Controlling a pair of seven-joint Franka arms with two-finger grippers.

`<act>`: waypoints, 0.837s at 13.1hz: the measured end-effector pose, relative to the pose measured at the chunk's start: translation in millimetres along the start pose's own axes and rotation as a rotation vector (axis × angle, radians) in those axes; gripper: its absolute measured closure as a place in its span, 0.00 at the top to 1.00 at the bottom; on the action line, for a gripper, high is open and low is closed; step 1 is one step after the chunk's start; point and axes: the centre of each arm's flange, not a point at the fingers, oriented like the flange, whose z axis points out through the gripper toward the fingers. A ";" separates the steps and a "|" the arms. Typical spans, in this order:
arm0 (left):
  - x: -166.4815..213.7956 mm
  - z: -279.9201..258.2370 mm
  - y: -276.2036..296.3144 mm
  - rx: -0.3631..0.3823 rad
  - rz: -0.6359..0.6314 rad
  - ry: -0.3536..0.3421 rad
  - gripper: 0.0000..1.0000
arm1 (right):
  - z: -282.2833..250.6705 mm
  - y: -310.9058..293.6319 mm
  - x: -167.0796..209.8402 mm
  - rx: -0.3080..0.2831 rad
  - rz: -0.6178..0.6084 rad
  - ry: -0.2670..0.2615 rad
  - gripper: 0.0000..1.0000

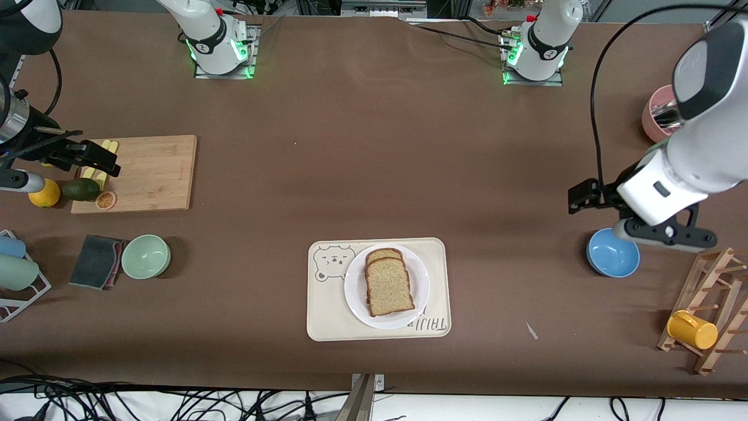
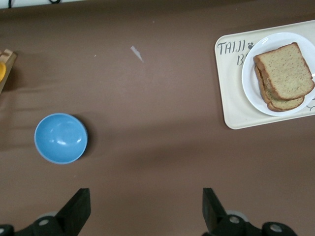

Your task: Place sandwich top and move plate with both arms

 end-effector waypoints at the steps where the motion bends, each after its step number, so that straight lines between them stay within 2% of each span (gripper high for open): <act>1: -11.8 -1.0 -13.6 0.003 -0.029 -0.008 1.00 | -0.2 -1.3 -0.3 0.000 -0.002 0.000 1.00; 4: -43.9 -6.0 -64.0 0.005 -0.111 -0.010 1.00 | -1.7 -14.1 -2.8 0.003 -0.026 0.003 1.00; 8: -73.3 -12.0 -57.2 0.009 -0.105 0.004 1.00 | -2.4 -8.9 -2.2 0.002 -0.017 0.004 1.00; 11: -98.5 -23.5 -52.3 0.012 -0.101 0.049 1.00 | -2.6 4.4 -0.3 -0.001 0.007 0.005 1.00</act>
